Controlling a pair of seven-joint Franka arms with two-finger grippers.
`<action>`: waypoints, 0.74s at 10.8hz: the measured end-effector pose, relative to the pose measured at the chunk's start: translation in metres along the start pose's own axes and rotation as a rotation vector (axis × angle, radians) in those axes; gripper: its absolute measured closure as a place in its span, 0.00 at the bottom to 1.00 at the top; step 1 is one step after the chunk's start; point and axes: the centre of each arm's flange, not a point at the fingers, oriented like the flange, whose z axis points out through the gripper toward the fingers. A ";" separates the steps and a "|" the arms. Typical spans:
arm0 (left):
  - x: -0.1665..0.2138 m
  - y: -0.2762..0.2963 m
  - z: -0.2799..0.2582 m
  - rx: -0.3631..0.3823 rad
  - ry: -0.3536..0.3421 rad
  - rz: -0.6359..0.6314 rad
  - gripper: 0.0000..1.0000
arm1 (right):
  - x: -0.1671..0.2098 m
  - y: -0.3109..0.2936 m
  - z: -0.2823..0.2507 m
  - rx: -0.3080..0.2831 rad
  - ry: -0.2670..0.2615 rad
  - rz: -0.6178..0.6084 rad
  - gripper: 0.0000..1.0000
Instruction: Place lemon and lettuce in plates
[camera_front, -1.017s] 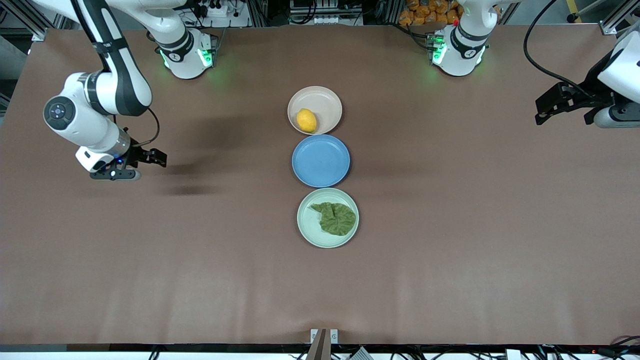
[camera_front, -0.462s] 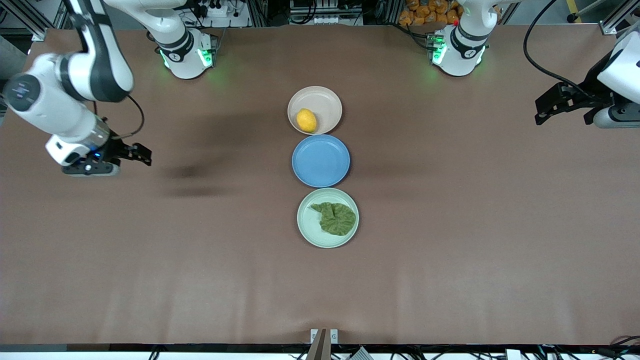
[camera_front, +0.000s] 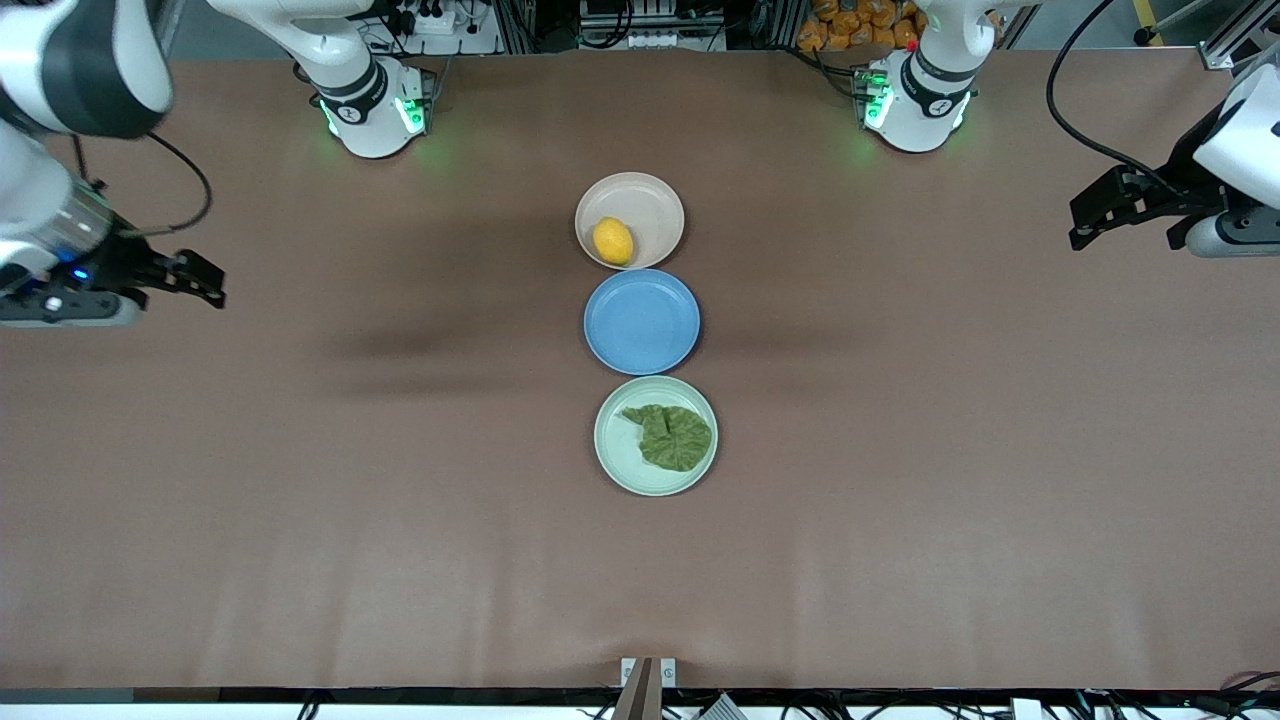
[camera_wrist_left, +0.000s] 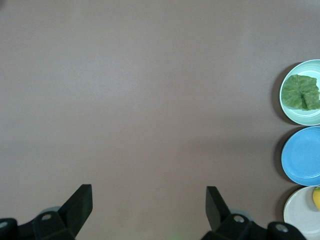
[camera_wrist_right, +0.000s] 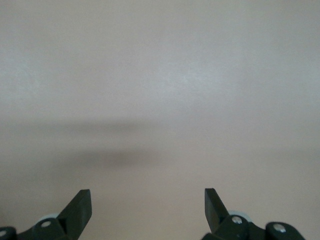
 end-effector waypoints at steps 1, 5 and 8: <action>0.000 0.000 0.000 0.000 0.000 0.000 0.00 | 0.000 0.002 -0.021 -0.001 -0.009 0.003 0.00; 0.000 -0.001 0.002 0.000 -0.004 -0.002 0.00 | -0.004 0.005 -0.081 -0.002 -0.022 0.011 0.00; 0.000 -0.002 0.002 0.000 -0.005 -0.003 0.00 | -0.008 0.006 -0.115 -0.002 -0.003 0.014 0.00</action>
